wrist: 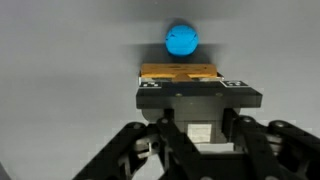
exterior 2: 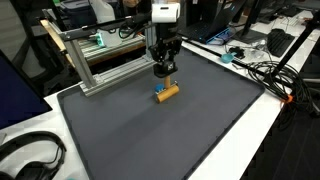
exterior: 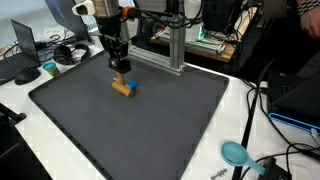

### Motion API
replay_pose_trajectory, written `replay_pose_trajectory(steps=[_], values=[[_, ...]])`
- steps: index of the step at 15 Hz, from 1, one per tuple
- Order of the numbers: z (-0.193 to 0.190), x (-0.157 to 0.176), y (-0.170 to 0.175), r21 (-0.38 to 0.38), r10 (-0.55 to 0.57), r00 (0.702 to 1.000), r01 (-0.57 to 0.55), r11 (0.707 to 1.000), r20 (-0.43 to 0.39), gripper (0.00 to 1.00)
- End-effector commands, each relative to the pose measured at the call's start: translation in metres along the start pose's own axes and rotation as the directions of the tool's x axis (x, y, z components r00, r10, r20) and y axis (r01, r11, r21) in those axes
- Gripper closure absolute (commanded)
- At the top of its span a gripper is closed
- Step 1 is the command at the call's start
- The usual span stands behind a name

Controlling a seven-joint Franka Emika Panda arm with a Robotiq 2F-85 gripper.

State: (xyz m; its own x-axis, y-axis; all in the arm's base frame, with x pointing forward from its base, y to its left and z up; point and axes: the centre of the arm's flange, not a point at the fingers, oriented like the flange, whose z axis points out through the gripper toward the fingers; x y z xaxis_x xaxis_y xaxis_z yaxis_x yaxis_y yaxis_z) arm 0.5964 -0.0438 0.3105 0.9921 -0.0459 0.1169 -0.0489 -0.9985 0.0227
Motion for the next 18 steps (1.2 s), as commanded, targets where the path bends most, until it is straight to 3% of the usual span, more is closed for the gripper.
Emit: replay_pose_trajectory(steps=[1,6,10,18], values=[[-0.007,0.007,0.002,0.003,0.008,1.0,-0.008,1.0,0.011,0.78],[-0.088,0.022,0.008,0.019,0.093,0.996,-0.093,0.996,-0.014,0.78],[-0.126,0.009,0.007,0.052,0.122,0.992,-0.124,0.991,0.038,0.78],[-0.076,-0.005,0.017,0.06,0.091,0.992,-0.096,0.994,0.091,0.78]])
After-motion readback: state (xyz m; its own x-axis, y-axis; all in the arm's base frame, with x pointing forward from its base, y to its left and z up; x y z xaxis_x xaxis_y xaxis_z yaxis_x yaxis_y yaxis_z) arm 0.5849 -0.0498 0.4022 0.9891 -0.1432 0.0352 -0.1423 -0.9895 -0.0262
